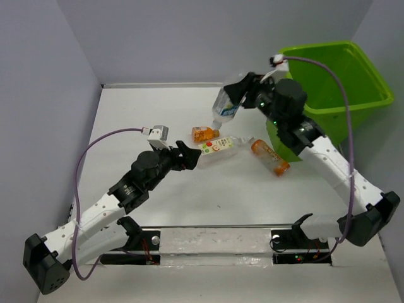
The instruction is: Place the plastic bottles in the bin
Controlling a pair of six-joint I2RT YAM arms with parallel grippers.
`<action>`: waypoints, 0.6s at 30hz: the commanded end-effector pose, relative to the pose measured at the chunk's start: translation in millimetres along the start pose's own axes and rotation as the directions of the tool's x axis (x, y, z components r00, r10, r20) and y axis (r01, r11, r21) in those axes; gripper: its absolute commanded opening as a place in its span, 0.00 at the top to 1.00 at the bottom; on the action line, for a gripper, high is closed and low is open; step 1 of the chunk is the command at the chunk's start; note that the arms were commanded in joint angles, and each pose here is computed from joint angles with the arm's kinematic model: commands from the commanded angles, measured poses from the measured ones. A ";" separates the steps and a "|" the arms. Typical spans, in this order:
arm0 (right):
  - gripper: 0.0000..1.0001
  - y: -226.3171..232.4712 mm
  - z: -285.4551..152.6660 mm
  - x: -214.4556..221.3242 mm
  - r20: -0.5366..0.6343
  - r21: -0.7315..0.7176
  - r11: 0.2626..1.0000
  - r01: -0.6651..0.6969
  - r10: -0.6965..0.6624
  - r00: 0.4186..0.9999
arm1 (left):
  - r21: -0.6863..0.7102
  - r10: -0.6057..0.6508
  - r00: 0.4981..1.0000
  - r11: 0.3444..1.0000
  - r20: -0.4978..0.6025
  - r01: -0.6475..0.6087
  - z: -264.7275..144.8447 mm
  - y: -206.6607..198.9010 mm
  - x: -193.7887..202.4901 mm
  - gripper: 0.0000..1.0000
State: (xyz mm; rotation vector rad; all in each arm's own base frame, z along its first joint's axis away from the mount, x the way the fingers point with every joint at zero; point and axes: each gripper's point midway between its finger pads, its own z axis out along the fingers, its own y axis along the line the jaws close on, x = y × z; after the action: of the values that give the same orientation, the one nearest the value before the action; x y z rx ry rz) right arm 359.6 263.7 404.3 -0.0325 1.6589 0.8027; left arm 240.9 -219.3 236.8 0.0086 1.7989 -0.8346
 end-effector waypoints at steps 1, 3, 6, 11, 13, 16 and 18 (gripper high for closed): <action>0.64 -37.1 -69.3 -151.8 0.322 0.212 0.972 0.103 -0.169 0.932 | -0.023 0.057 0.998 0.998 0.017 -0.056 14.4 -3.9 -12.2 0.03; 0.64 -64.9 -98.5 -196.7 0.376 0.375 0.917 0.134 -0.283 0.882 | 0.007 0.049 0.999 0.999 0.001 -0.049 22.2 -12.2 -9.9 0.03; 0.64 -93.1 -121.5 -232.1 0.378 0.539 0.826 0.164 -0.411 0.830 | 0.031 0.020 0.998 0.999 -0.054 -0.019 37.4 -28.0 6.2 0.03; 0.64 -165.0 -140.6 -248.0 0.219 0.791 0.582 0.190 -0.559 0.800 | -0.040 0.035 0.993 0.998 -0.115 -0.040 60.0 -33.6 31.4 0.03; 0.46 -184.4 -136.8 -237.4 0.167 0.811 0.547 0.208 -0.558 0.813 | -0.056 0.072 0.990 0.995 -0.125 -0.079 65.8 -33.4 31.0 0.03; 0.00 -188.0 -135.9 -225.7 0.110 0.795 0.555 0.246 -0.530 0.841 | -0.143 0.213 0.967 0.962 -0.138 -0.232 73.4 -14.7 24.0 0.02; 0.00 -172.9 -132.0 -224.3 0.137 0.738 0.625 0.254 -0.507 0.851 | -0.142 0.335 0.926 0.922 -0.173 -0.360 80.1 -14.1 16.3 0.02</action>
State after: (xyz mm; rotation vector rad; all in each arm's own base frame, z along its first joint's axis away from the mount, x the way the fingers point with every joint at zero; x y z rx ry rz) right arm 389.0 -33.7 531.7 0.3366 1.3711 -0.2185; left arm 268.3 -288.0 187.7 0.1586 2.0118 -0.6466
